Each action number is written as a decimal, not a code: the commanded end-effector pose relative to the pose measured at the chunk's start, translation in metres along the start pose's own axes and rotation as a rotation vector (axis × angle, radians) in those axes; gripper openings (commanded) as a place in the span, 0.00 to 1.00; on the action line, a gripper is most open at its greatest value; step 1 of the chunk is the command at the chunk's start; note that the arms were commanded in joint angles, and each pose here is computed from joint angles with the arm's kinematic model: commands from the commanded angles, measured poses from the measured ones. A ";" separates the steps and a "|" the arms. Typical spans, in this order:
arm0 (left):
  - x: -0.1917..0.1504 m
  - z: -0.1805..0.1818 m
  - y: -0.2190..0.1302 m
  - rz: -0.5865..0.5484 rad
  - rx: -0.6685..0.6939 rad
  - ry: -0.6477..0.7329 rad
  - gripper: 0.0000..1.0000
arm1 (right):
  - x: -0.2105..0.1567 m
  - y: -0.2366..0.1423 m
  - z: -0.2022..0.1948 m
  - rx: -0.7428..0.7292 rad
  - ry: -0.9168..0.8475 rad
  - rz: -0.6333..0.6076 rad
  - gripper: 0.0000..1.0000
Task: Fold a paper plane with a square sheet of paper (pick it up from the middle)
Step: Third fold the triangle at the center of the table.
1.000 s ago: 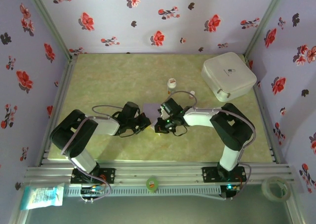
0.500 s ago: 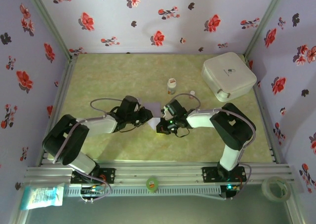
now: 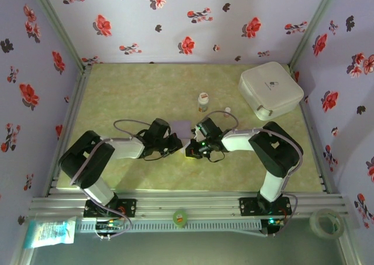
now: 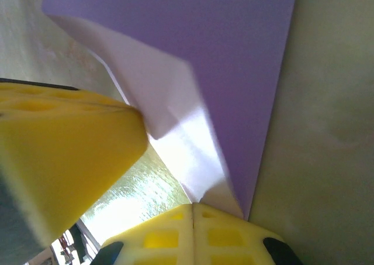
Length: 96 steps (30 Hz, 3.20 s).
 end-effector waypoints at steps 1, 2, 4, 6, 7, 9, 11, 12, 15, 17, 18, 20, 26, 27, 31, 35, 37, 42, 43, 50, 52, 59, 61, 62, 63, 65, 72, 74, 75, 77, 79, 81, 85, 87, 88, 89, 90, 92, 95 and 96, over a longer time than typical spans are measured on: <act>0.003 -0.002 0.007 -0.018 -0.008 0.019 0.02 | -0.008 0.004 -0.021 -0.077 0.064 0.022 0.01; 0.004 0.000 0.008 -0.024 -0.004 0.013 0.02 | -0.008 0.004 -0.021 -0.078 0.066 0.024 0.00; 0.006 0.004 0.011 -0.044 0.010 0.000 0.02 | -0.009 0.005 -0.023 -0.082 0.067 0.031 0.00; 0.009 0.009 0.013 -0.066 0.034 -0.021 0.02 | -0.010 0.006 -0.025 -0.090 0.068 0.039 0.00; 0.010 0.013 0.014 -0.075 0.048 -0.034 0.02 | -0.011 0.006 -0.025 -0.095 0.067 0.045 0.00; 0.013 0.017 0.015 -0.091 0.069 -0.051 0.02 | -0.012 0.006 -0.027 -0.107 0.065 0.053 0.00; 0.017 0.022 0.015 -0.101 0.093 -0.068 0.02 | -0.013 0.006 -0.029 -0.122 0.066 0.062 0.00; 0.019 0.023 0.014 -0.105 0.098 -0.071 0.02 | -0.014 0.006 -0.030 -0.131 0.067 0.068 0.00; 0.023 0.028 0.011 -0.116 0.113 -0.084 0.02 | -0.016 0.007 -0.033 -0.149 0.068 0.081 0.00; 0.027 0.030 0.008 -0.122 0.120 -0.087 0.02 | -0.017 0.006 -0.034 -0.158 0.067 0.084 0.00; 0.030 0.030 0.007 -0.127 0.122 -0.087 0.02 | -0.017 0.006 -0.034 -0.163 0.069 0.085 0.00; 0.034 0.030 0.004 -0.131 0.120 -0.088 0.02 | -0.018 0.006 -0.034 -0.166 0.067 0.088 0.00; 0.049 0.031 -0.003 -0.153 0.133 -0.097 0.02 | -0.018 0.006 -0.035 -0.167 0.067 0.090 0.00; 0.052 0.033 -0.004 -0.161 0.138 -0.105 0.03 | -0.018 0.006 -0.034 -0.166 0.064 0.089 0.00; 0.064 0.040 -0.008 -0.180 0.157 -0.132 0.03 | -0.018 0.006 -0.034 -0.165 0.065 0.092 0.00; 0.071 0.044 -0.012 -0.188 0.177 -0.137 0.02 | -0.018 0.005 -0.033 -0.162 0.061 0.090 0.00; 0.074 0.043 -0.014 -0.191 0.178 -0.138 0.02 | -0.018 0.005 -0.033 -0.159 0.059 0.091 0.00; 0.077 0.022 -0.031 -0.217 0.130 -0.091 0.04 | -0.017 0.005 -0.030 -0.143 0.033 0.107 0.00; 0.077 0.017 -0.037 -0.226 0.117 -0.083 0.05 | -0.017 0.004 -0.029 -0.141 0.018 0.113 0.00; 0.066 -0.008 -0.059 -0.252 0.054 -0.011 0.08 | -0.015 0.000 -0.023 -0.118 -0.034 0.150 0.00; 0.055 -0.017 -0.054 -0.218 0.033 0.033 0.07 | -0.014 -0.001 -0.024 -0.127 -0.040 0.155 0.00; 0.029 -0.029 -0.010 -0.076 -0.025 0.101 0.05 | -0.011 -0.002 -0.023 -0.128 -0.043 0.156 0.00; 0.028 -0.024 0.000 -0.053 -0.005 0.100 0.05 | -0.011 -0.004 -0.021 -0.127 -0.043 0.154 0.00; 0.028 -0.019 0.004 -0.048 0.013 0.091 0.05 | -0.010 -0.005 -0.020 -0.125 -0.045 0.150 0.00; 0.027 -0.013 0.006 -0.046 0.032 0.083 0.05 | -0.009 -0.005 -0.019 -0.123 -0.047 0.149 0.00; 0.027 0.000 0.009 -0.060 0.083 0.063 0.05 | -0.008 -0.007 -0.016 -0.119 -0.048 0.147 0.00; 0.019 0.027 0.009 -0.052 0.146 0.050 0.04 | 0.002 -0.019 0.018 -0.047 -0.091 0.100 0.03; 0.017 0.032 0.009 -0.052 0.148 0.042 0.04 | 0.002 -0.018 0.029 -0.069 -0.111 0.084 0.03; 0.016 0.034 0.009 -0.054 0.145 0.038 0.04 | 0.004 -0.017 0.030 -0.082 -0.105 0.067 0.04; 0.015 0.038 0.008 -0.056 0.143 0.031 0.04 | 0.011 -0.016 0.029 -0.091 -0.086 0.015 0.05; 0.014 0.038 0.009 -0.055 0.137 0.030 0.03 | 0.018 -0.012 0.030 -0.077 -0.064 -0.017 0.05; 0.014 0.037 0.009 -0.052 0.133 0.033 0.04 | 0.022 -0.005 0.032 -0.045 -0.049 -0.014 0.06; 0.016 0.033 0.009 -0.049 0.135 0.039 0.03 | 0.022 0.007 0.014 -0.091 -0.017 0.002 0.08; 0.016 0.033 0.009 -0.046 0.139 0.038 0.02 | 0.017 0.010 0.007 -0.096 -0.002 0.019 0.08; 0.016 0.034 0.009 -0.044 0.147 0.037 0.01 | 0.013 0.010 0.004 -0.102 0.004 0.021 0.08; 0.016 0.036 0.009 -0.048 0.160 0.032 0.01 | 0.009 0.008 0.002 -0.103 0.003 0.021 0.08; 0.016 0.037 0.009 -0.049 0.165 0.031 0.01 | 0.006 0.005 0.001 -0.109 0.001 0.023 0.08; 0.017 0.039 0.008 -0.054 0.169 0.029 0.00 | -0.002 -0.003 0.000 -0.106 -0.015 0.033 0.09; 0.018 0.041 0.007 -0.058 0.173 0.022 0.00 | -0.016 -0.013 -0.001 -0.051 -0.024 0.025 0.11; 0.018 0.042 0.007 -0.059 0.174 0.021 0.00 | -0.020 -0.015 -0.003 -0.047 -0.023 0.023 0.11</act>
Point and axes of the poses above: each hand's point on the last joint's axis, 136 mm out from that joint toward the fingers, its own y axis out along the fingers, its own z axis along the line the jaws close on, x = y × z, the point moved 8 cm from there along -y, back along the fingers, and after that the axes turned 7 degrees about -y, right-handed, at the moved point
